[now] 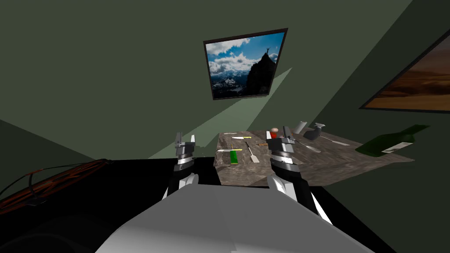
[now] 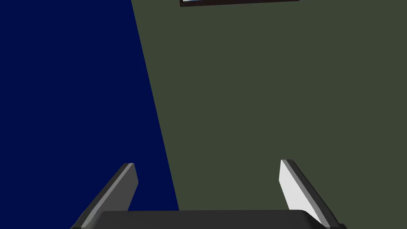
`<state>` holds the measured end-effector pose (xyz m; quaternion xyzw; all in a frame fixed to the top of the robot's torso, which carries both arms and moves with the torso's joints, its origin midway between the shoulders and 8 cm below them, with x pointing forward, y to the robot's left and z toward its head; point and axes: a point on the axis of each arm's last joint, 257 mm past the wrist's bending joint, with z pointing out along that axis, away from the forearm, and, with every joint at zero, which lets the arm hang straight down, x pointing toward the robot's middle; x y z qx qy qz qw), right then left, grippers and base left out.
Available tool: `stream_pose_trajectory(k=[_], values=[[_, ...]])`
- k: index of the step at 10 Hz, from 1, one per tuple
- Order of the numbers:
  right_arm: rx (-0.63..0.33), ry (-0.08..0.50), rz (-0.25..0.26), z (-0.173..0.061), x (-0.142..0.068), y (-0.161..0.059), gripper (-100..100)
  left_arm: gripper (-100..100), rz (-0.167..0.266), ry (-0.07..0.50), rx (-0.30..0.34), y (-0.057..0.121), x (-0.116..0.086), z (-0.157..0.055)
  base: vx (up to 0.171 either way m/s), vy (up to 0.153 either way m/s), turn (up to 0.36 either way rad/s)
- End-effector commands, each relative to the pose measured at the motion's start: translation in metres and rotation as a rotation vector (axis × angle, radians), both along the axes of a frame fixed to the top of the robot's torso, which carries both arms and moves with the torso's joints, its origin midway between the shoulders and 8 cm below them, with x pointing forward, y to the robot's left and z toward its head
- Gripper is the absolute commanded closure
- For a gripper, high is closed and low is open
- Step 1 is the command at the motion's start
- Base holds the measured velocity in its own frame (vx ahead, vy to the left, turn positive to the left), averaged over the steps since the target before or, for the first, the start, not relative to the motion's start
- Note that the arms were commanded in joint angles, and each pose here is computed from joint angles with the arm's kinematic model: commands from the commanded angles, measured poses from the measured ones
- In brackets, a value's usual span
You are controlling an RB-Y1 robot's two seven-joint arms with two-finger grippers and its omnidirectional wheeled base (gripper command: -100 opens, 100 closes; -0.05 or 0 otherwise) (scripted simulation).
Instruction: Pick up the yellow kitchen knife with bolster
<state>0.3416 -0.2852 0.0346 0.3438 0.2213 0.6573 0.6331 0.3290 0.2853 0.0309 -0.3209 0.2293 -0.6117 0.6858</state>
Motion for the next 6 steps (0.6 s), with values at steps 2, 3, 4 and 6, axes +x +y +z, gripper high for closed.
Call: stream_pose_trajectory(k=[2,3,4,6], values=[[0.000,0.000,0.000,0.000,0.000,0.000,0,-100,-0.035,0.032,0.063,-0.009,0.009,-0.006,-0.075,-0.026,-0.004],[0.000,0.000,0.000,0.000,0.000,0.000,0,-100,-0.048,0.050,0.090,-0.012,0.014,-0.010,-0.118,-0.058,-0.008],[0.000,0.000,0.000,0.000,0.000,0.000,0,-100,-0.061,0.071,0.117,-0.015,0.021,-0.015,-0.122,-0.085,-0.013],[0.000,0.000,0.000,0.000,0.000,0.000,0,-100,-0.078,0.118,0.162,-0.020,0.036,-0.028,-0.119,-0.095,-0.011]])
